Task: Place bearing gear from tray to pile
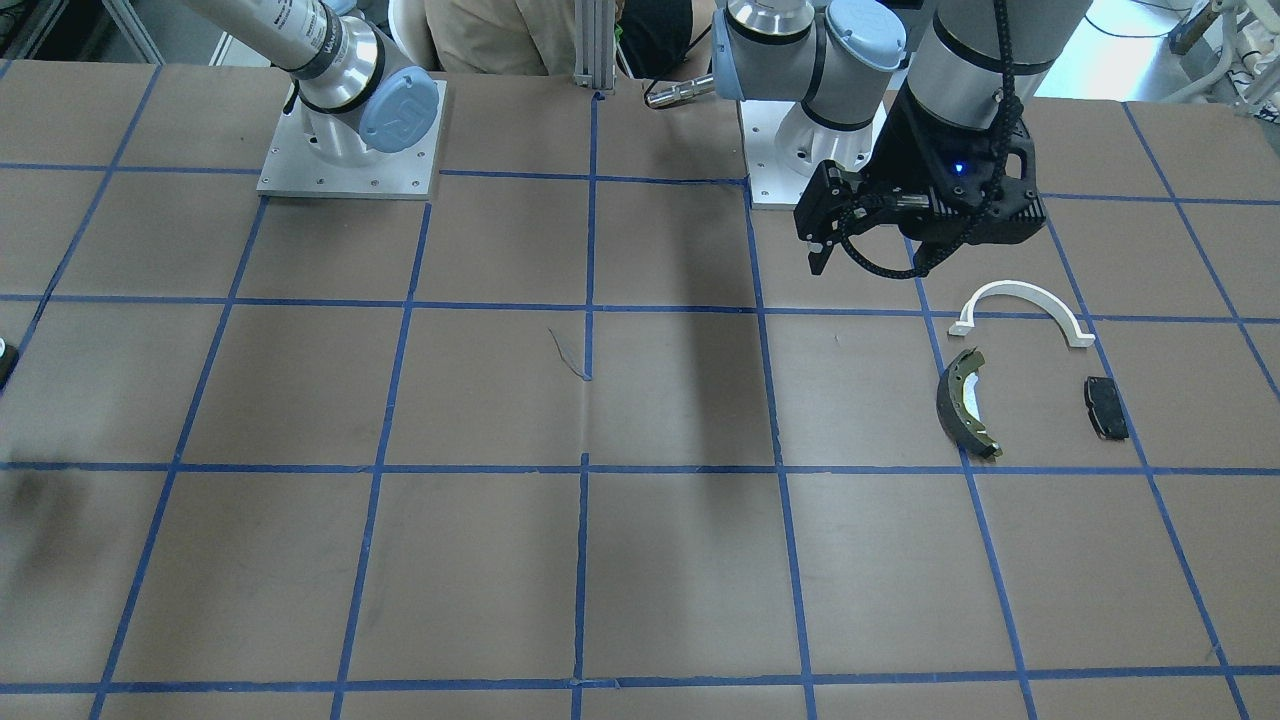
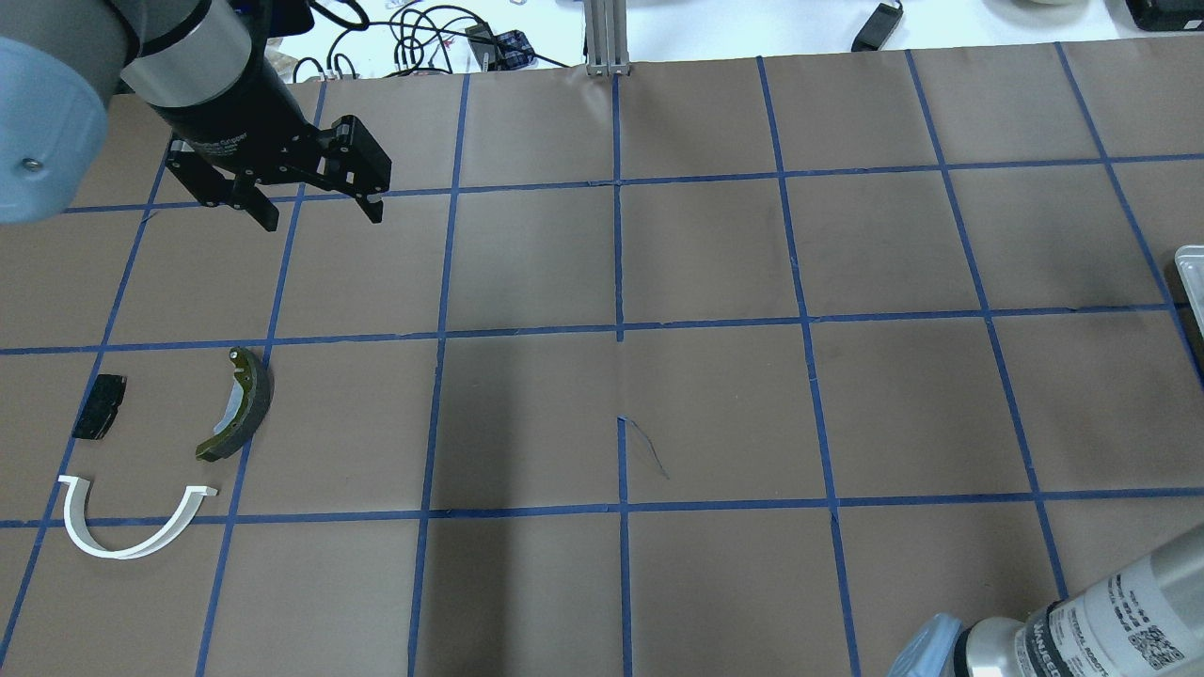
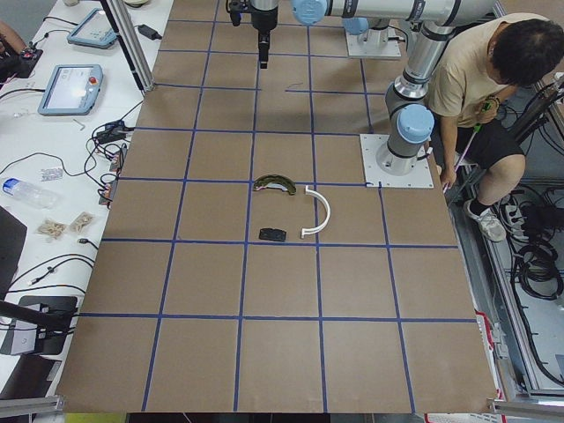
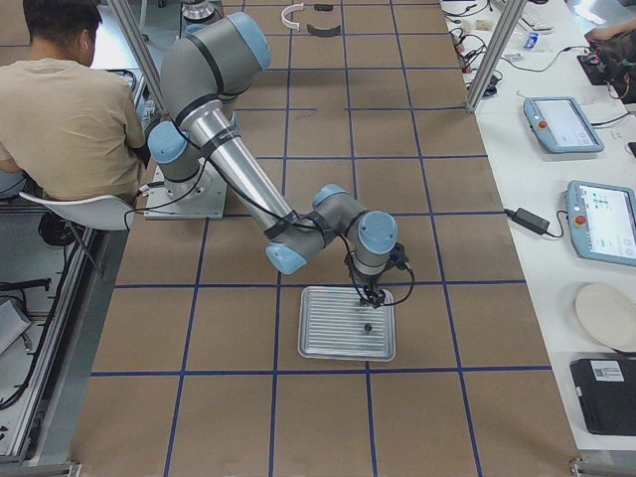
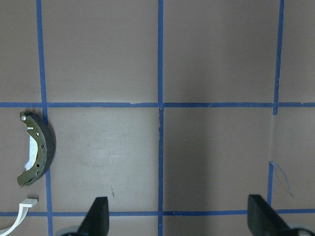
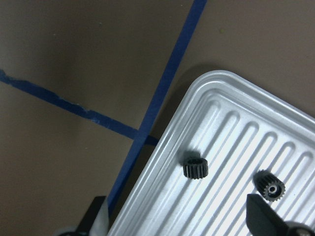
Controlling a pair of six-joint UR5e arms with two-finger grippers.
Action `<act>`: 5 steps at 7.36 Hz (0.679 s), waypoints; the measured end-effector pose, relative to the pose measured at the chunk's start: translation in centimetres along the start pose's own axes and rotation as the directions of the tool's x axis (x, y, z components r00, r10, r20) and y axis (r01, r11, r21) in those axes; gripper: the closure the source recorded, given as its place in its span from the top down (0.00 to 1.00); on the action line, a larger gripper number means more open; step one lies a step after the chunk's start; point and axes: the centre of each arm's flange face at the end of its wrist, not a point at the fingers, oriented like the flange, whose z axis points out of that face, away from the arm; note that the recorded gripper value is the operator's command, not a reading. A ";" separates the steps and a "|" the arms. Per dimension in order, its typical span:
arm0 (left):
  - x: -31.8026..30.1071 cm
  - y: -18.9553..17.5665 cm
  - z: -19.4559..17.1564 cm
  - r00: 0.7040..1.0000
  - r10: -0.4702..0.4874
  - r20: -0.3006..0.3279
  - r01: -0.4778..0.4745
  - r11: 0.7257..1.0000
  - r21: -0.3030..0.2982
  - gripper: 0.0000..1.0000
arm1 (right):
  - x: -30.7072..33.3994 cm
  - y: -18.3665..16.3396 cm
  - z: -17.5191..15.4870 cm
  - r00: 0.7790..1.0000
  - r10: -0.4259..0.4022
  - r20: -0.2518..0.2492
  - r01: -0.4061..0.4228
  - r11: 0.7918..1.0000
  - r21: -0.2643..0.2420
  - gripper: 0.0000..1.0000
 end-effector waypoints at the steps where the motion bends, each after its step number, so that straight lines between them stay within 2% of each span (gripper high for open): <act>1: 0.0 0.0 0.0 1.000 0.000 0.000 0.000 1.000 0.000 1.00 | 0.6 0.5 1.5 1.000 -0.018 0.000 0.018 1.000 0.005 1.00; 2: 0.0 0.0 0.0 1.000 0.000 0.000 0.000 1.000 0.000 1.00 | 0.9 0.8 2.8 1.000 -0.024 0.009 0.024 1.000 0.003 1.00; 5: 0.0 0.0 0.0 1.000 0.000 0.000 0.000 1.000 0.001 1.00 | 1.1 0.9 3.7 0.999 -0.028 0.015 0.028 1.000 0.005 0.86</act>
